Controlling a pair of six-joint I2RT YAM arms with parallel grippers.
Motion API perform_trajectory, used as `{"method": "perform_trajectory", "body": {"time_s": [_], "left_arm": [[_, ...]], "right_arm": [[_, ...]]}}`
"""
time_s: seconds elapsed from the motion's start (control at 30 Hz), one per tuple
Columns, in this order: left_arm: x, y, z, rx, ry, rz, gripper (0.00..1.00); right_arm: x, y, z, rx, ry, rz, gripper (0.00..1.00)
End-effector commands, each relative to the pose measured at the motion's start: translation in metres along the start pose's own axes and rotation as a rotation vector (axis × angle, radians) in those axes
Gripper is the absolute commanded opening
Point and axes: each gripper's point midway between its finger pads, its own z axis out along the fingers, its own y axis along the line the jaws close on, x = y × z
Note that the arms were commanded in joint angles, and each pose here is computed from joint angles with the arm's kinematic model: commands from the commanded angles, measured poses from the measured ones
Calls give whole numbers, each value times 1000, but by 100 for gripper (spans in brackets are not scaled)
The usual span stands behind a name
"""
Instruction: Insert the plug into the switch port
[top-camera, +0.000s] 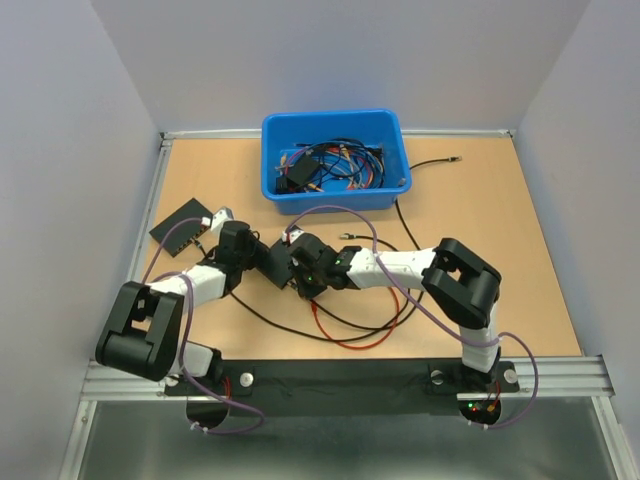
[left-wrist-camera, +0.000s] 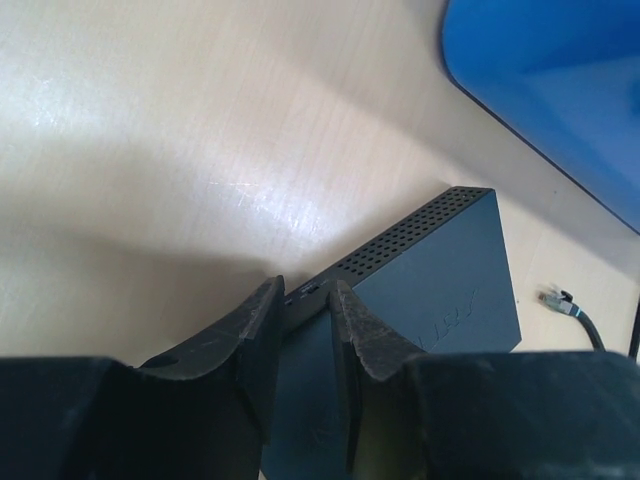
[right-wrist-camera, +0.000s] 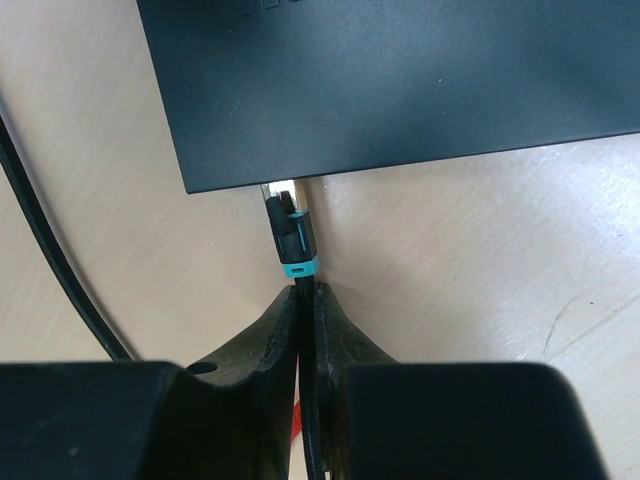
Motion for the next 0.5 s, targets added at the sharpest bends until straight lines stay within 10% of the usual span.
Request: {"method": "perform_trajectory", "body": {"time_s": [0.0, 0.47], "left_arm": [[87, 13, -24, -12, 307, -3, 35], [98, 20, -36, -9, 295, -22, 35]], "right_arm": [[-63, 3, 1, 33, -228, 49, 1], [-89, -11, -25, 125, -355, 201, 0]]}}
